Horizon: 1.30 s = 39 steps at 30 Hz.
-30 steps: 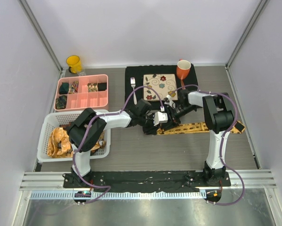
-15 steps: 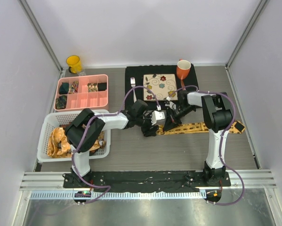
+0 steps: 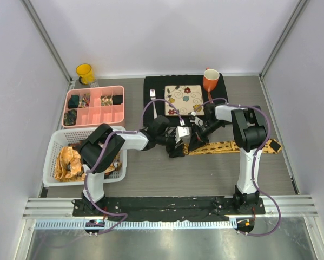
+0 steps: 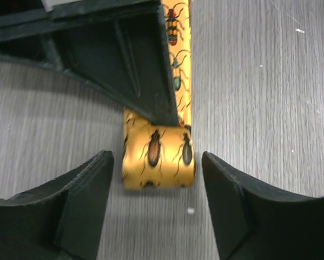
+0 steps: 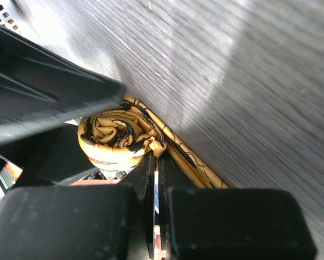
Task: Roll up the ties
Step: Roll the tie at the center of the board.
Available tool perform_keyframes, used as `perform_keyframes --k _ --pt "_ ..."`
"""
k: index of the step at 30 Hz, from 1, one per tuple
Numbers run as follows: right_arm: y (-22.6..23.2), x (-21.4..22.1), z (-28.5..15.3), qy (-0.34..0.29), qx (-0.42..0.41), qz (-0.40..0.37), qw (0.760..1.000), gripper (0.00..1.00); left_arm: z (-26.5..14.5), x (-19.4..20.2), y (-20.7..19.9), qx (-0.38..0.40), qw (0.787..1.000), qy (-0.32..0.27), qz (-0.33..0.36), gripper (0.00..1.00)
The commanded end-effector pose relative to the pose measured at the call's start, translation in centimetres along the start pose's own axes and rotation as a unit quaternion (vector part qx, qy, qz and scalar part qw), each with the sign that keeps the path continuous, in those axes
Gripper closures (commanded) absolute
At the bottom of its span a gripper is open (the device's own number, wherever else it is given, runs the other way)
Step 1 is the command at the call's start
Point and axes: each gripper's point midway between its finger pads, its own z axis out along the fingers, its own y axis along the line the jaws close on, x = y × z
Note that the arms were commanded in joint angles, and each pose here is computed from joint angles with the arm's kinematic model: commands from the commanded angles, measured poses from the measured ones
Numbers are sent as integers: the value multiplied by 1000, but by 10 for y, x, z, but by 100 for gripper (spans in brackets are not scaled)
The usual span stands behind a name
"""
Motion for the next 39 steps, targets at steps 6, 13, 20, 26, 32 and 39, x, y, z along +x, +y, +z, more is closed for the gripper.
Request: perform_keyframes --k 6,13,20,26,32,39 --pt "-37 -5 16 8 81 -33 996 97 12 -11 0 4 999 -3 35 66" --pt "11 -11 -26 -32 27 -70 997 58 -10 27 -15 6 995 90 32 80" --pt "53 6 -38 -38 -56 -64 996 48 -9 35 -12 -5 991 129 29 79" --pt "57 2 -30 -32 -69 -55 996 48 -6 38 -9 -1 989 143 32 79" --pt "35 -2 -11 -18 -31 -51 998 57 -6 39 -11 5 988 148 30 74" --pt "5 -3 -2 -11 20 -43 999 96 -7 39 -12 7 988 152 30 63"
